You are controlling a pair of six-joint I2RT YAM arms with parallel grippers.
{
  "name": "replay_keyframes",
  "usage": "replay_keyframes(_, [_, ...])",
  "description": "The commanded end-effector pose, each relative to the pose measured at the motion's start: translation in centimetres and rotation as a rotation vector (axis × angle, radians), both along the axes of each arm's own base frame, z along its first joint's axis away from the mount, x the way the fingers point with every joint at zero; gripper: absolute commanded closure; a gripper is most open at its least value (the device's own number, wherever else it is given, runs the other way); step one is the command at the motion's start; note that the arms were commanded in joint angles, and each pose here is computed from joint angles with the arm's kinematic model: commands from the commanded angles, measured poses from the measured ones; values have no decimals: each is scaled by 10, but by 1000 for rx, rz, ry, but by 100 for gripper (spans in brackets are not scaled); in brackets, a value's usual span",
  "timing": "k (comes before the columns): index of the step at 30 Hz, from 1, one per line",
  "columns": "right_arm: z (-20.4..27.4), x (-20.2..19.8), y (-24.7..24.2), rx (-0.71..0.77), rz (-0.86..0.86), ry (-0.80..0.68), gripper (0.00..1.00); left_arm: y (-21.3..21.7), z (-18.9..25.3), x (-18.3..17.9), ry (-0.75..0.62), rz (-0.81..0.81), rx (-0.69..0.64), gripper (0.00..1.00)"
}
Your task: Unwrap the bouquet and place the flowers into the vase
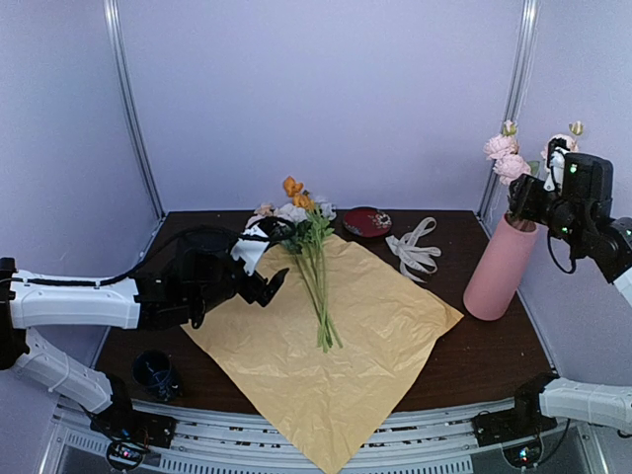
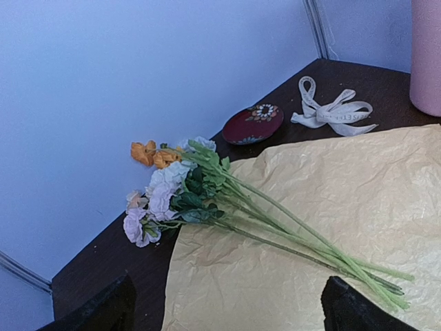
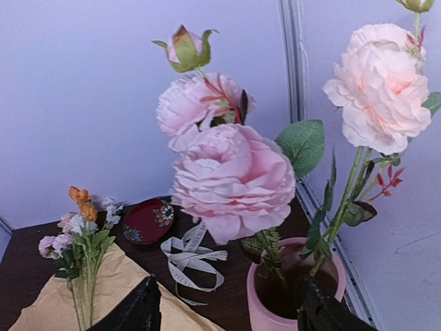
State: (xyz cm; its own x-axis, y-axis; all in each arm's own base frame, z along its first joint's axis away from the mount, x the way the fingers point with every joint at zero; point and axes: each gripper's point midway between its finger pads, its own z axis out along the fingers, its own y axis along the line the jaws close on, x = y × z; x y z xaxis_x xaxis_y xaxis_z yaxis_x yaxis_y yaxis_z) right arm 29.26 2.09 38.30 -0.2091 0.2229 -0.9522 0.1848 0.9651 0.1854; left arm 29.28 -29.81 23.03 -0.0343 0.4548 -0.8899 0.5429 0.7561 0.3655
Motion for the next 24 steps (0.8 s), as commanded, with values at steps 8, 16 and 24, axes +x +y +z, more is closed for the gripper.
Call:
replay_keyframes(8, [77, -36, 80, 141, 520, -164, 36, -1, 23, 3, -25, 14, -73, 4])
replay_keyframes(16, [80, -18, 178, 167, 669, -174, 39, 5, 30, 9, -28, 52, -93, 2])
replay_keyframes(24, [-5, 29, 285, 110, 690, -19, 40, 53, 50, 57, 169, 127, -371, 2])
